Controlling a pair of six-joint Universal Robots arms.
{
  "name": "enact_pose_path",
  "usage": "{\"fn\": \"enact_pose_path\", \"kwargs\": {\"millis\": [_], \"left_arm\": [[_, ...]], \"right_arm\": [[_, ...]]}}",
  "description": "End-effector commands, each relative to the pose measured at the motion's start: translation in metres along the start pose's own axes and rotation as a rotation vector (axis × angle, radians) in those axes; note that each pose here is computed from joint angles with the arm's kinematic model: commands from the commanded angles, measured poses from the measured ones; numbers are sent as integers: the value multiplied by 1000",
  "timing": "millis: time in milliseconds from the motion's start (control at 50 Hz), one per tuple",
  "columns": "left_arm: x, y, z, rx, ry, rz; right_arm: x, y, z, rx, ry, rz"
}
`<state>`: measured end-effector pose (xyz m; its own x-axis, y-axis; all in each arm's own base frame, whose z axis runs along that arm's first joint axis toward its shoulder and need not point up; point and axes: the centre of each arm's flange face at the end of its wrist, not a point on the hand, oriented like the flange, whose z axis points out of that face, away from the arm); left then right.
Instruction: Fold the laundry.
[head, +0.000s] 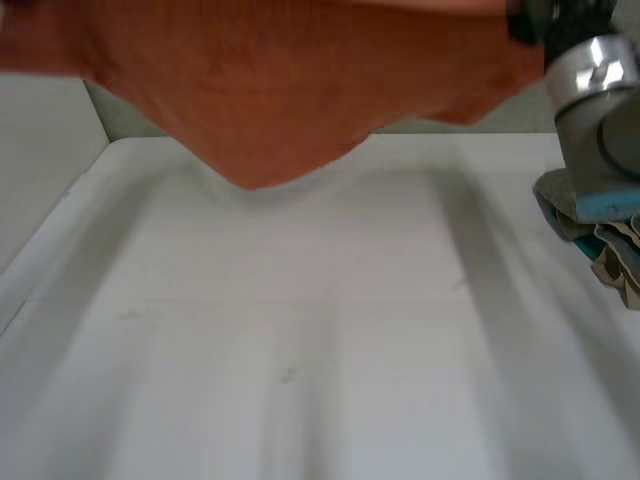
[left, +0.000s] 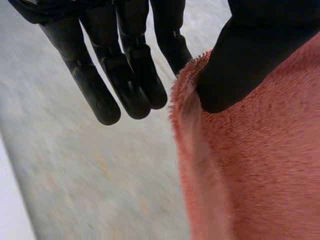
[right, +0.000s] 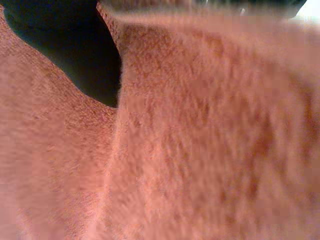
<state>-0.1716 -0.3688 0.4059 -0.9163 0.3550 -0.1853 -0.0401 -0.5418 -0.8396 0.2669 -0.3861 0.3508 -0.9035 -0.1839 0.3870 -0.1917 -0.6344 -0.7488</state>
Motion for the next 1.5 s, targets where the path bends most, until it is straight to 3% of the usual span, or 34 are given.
{"fn": "enact_pose_path", "kwargs": {"millis": [20, 200, 380, 700, 1000, 1100, 1180, 1280, 1360, 1440, 1500], "left_arm": [[47, 92, -90, -308, 116, -92], [80, 170, -162, -561, 199, -56], [85, 186, -178, -695, 239, -28], [82, 198, -186, -774, 199, 25], [55, 208, -187, -852, 30, 127], [48, 185, -182, -803, 3, 138], [43, 136, -163, -674, -11, 182], [39, 45, -142, -529, -18, 254], [37, -21, -128, -440, -12, 301], [32, -55, -115, -440, 1, 304], [23, -56, -103, -492, 4, 294]], "right_arm": [[-50, 75, -85, -330, -315, 67], [-68, 115, -155, -694, -475, 103], [-48, 137, -176, -922, -362, 133], [-42, 125, -183, -863, -334, 95], [-28, 123, -177, -851, -279, 54], [-21, 103, -171, -825, -282, 35], [-5, 69, -159, -776, -286, -25], [39, -1, -128, -635, -234, -158], [64, -52, -103, -510, -182, -180], [78, -80, -89, -485, -174, -178], [80, -75, -82, -536, -217, -170]]}}
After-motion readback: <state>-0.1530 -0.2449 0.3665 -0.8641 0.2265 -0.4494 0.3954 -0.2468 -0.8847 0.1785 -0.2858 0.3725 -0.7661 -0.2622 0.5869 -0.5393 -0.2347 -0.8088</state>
